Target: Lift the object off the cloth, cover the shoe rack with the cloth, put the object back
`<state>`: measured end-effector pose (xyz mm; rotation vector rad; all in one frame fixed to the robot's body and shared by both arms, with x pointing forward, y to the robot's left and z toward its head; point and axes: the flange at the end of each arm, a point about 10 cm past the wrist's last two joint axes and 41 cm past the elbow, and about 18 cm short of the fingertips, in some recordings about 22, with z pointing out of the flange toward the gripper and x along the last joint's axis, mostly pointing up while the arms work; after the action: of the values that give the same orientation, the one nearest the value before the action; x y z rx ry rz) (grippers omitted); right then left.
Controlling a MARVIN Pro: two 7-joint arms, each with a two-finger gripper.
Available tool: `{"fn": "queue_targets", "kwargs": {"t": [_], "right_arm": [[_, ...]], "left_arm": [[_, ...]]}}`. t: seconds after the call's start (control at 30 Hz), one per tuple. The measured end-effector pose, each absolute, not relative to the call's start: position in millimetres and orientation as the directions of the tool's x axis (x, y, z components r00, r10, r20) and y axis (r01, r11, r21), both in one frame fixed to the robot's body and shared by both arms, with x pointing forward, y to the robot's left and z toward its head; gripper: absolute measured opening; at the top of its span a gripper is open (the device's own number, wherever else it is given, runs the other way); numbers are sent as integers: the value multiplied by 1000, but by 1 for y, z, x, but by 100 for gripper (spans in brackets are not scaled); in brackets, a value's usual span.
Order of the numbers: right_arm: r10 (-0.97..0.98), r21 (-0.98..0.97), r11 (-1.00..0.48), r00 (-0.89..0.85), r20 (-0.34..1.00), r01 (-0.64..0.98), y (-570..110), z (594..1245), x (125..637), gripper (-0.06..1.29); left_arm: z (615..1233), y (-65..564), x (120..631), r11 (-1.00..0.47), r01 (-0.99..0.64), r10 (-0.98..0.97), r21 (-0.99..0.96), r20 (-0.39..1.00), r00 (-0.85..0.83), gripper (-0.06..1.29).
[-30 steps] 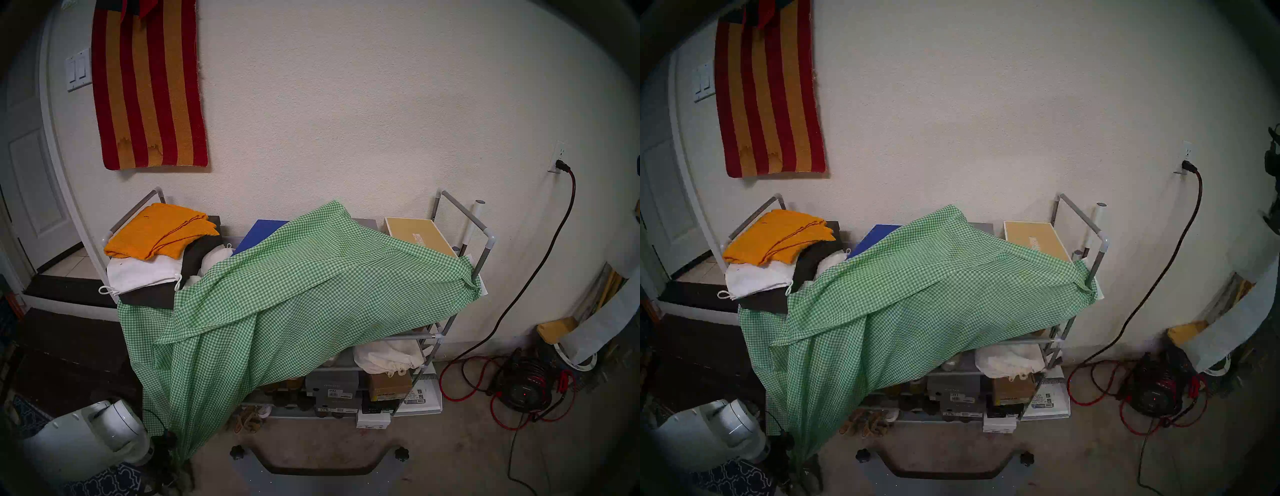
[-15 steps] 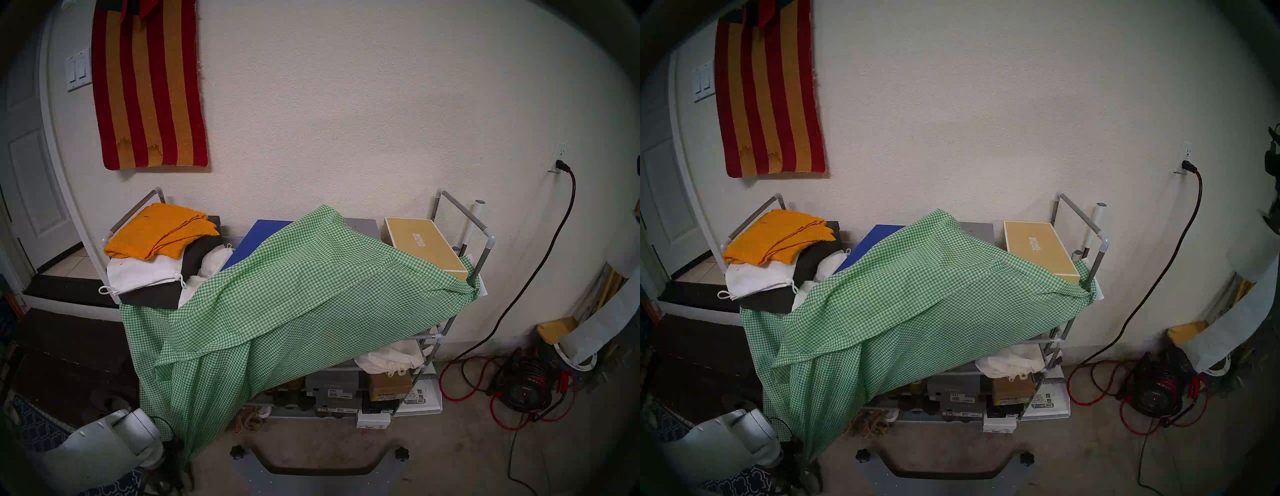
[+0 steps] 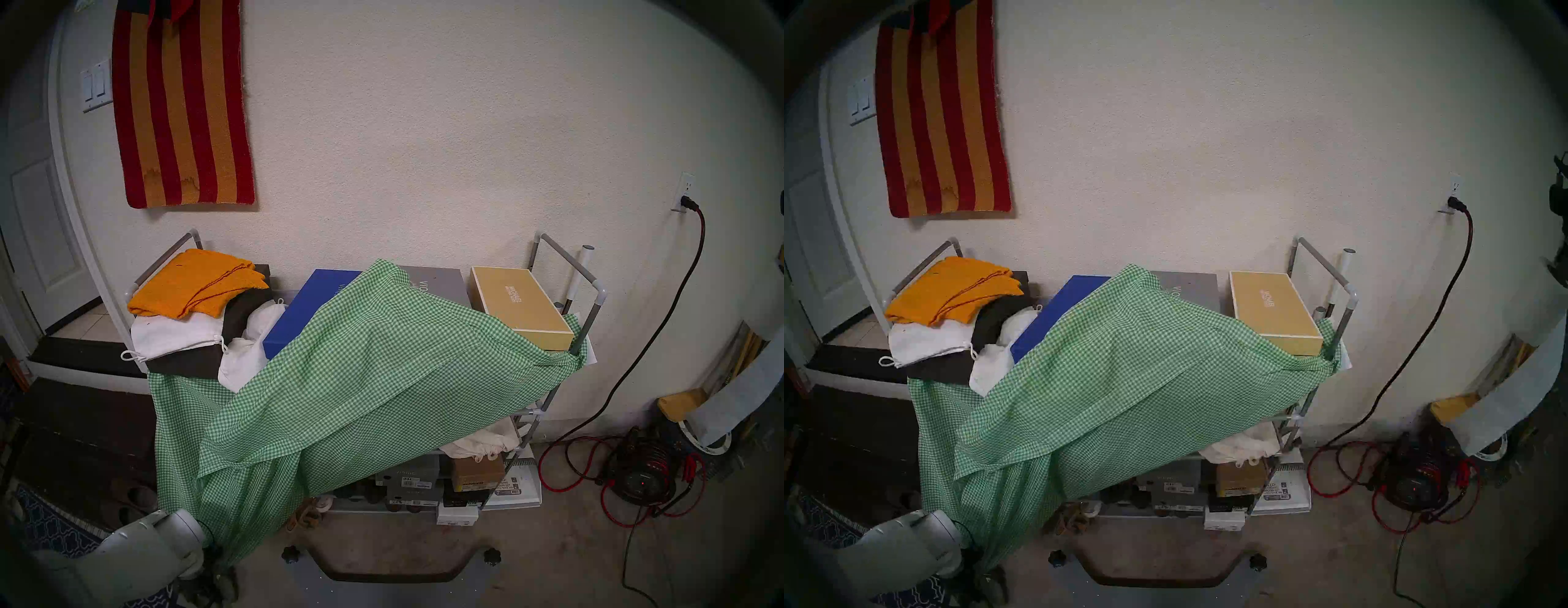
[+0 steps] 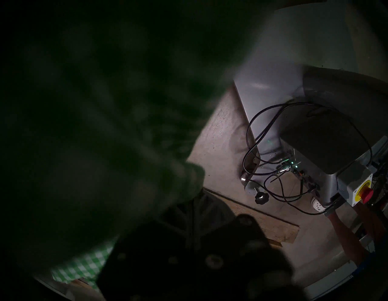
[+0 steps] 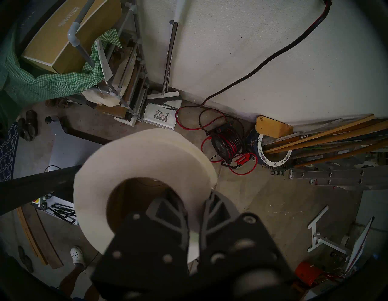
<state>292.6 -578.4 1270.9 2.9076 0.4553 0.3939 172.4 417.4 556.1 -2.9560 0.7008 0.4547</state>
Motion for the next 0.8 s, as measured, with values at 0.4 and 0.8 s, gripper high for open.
{"fn": "queue_targets", "kwargs": {"t": [0.4, 0.8], "right_arm": [[320, 209, -939, 919, 232, 274, -578, 1271, 293, 5], [319, 210, -939, 919, 233, 273, -578, 1271, 292, 5]], "left_arm": [[537, 425, 166, -891, -451, -399, -48, -387, 831, -2], [537, 427, 195, -915, -396, -344, -71, -376, 861, 39]]}}
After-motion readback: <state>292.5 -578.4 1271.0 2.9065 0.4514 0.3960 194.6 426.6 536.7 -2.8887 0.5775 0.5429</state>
